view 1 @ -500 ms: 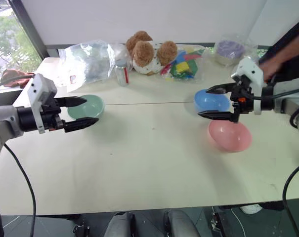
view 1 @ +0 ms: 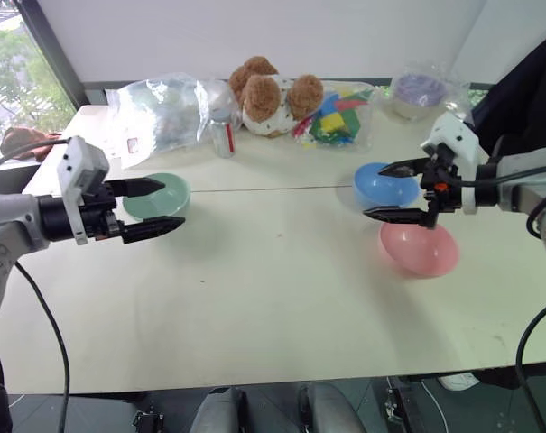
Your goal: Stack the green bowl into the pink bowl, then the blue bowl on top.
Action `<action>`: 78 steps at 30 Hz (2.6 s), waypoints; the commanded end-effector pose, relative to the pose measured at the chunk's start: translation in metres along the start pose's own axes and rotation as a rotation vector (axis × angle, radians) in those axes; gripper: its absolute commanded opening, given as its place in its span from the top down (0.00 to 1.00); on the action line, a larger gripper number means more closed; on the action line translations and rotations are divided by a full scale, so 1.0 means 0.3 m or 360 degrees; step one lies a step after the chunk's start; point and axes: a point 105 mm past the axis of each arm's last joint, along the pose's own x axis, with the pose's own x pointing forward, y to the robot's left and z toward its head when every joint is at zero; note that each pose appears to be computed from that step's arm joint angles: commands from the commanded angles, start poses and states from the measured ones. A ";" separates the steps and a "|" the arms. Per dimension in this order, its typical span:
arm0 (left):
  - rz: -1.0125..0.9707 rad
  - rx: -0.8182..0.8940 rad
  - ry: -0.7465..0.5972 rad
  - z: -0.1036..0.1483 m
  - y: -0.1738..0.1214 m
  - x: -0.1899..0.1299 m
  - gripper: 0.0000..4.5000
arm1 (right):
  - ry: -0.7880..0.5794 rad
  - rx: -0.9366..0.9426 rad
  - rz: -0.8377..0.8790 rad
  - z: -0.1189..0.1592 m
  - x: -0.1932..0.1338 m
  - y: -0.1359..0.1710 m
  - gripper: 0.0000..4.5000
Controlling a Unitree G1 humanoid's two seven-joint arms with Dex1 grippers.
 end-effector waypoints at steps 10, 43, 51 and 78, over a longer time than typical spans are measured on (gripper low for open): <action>-0.0062 0.0047 -0.0054 0.027 -0.015 0.030 0.01 | 0.0117 0.0094 -0.0199 -0.032 -0.030 -0.029 0.00; -0.0056 0.0093 -0.0035 0.034 0.010 0.048 0.00 | 0.0171 -0.0172 0.0280 -0.060 0.140 0.259 0.99; -0.0020 0.0106 -0.0039 0.041 0.005 0.039 0.00 | 0.0077 -0.0569 0.0653 0.013 0.370 0.362 0.99; 0.0273 0.0209 0.0303 -0.135 0.130 -0.031 0.00 | -0.0474 -0.0068 0.0311 0.287 0.122 0.092 0.01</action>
